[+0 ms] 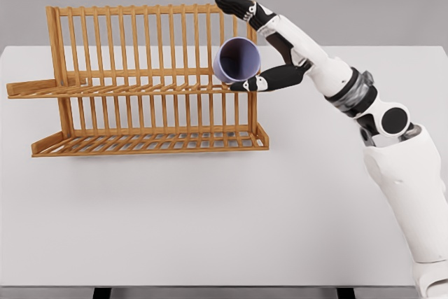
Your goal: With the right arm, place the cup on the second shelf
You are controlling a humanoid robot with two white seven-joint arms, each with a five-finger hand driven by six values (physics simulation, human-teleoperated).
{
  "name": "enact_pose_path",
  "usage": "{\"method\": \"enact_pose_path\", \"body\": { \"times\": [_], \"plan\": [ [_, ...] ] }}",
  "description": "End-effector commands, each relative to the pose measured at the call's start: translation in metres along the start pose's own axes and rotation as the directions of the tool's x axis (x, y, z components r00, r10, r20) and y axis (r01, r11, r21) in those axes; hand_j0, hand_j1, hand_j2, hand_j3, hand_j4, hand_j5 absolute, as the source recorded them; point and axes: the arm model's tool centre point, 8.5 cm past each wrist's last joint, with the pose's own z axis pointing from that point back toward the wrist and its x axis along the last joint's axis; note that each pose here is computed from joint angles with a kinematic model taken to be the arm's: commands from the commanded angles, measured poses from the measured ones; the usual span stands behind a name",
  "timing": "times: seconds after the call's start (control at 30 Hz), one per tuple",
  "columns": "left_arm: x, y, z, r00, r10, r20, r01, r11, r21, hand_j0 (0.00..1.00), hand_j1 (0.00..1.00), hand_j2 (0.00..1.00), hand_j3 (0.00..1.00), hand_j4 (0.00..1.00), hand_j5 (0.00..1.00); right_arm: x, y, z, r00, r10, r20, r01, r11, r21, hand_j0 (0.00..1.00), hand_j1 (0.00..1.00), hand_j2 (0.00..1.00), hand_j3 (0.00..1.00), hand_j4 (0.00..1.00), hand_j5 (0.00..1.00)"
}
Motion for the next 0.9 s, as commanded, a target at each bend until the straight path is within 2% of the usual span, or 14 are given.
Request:
{"method": "enact_pose_path", "body": {
  "times": [0.0,0.13,0.23,0.4,0.5,0.57,0.73,0.87],
  "plan": [
    [0.0,0.0,0.0,1.0,0.0,0.0,0.0,1.0,-0.001,1.0,1.0,1.0,1.0,1.0,1.0,0.008,-0.002,-0.002,1.0,-0.002,0.005,0.002,1.0,0.004,1.0,1.0,1.0,1.0,1.0,1.0],
    [0.0,0.0,0.0,1.0,0.0,0.0,0.0,1.0,-0.001,1.0,1.0,1.0,1.0,1.0,1.0,0.02,-0.013,0.009,0.999,0.03,-0.021,-0.029,0.999,0.026,1.0,1.0,1.0,1.0,1.0,1.0],
    [0.0,0.0,0.0,1.0,0.0,0.0,0.0,1.0,-0.001,1.0,1.0,1.0,1.0,1.0,1.0,0.029,-0.033,0.031,0.999,0.027,-0.042,-0.026,0.999,0.02,1.0,1.0,1.0,1.0,1.0,1.0],
    [0.0,0.0,0.0,1.0,0.0,0.0,0.0,1.0,-0.001,1.0,1.0,1.0,1.0,1.0,1.0,0.053,-0.054,0.084,0.996,0.046,-0.073,-0.049,0.998,-0.045,1.0,1.0,1.0,1.0,1.0,1.0],
    [0.0,0.0,0.0,1.0,0.0,0.0,0.0,1.0,-0.001,1.0,1.0,1.0,1.0,1.0,1.0,0.055,-0.059,0.122,0.99,0.049,-0.131,-0.063,0.992,-0.109,1.0,1.0,1.0,1.0,1.0,1.0],
    [0.0,0.0,0.0,1.0,0.0,0.0,0.0,1.0,-0.001,1.0,1.0,1.0,1.0,1.0,1.0,0.054,-0.057,0.135,0.987,0.043,-0.152,-0.063,0.99,-0.129,1.0,1.0,1.0,1.0,1.0,1.0],
    [0.0,0.0,0.0,1.0,0.0,0.0,0.0,1.0,-0.001,1.0,1.0,1.0,1.0,1.0,1.0,0.061,-0.068,0.152,0.976,0.073,-0.207,-0.098,0.988,-0.117,1.0,1.0,1.0,1.0,1.0,1.0],
    [0.0,0.0,0.0,1.0,0.0,0.0,0.0,1.0,-0.001,1.0,1.0,1.0,1.0,1.0,1.0,0.059,-0.067,0.152,0.975,0.069,-0.211,-0.094,0.989,-0.114,1.0,1.0,1.0,1.0,1.0,1.0]
  ]
}}
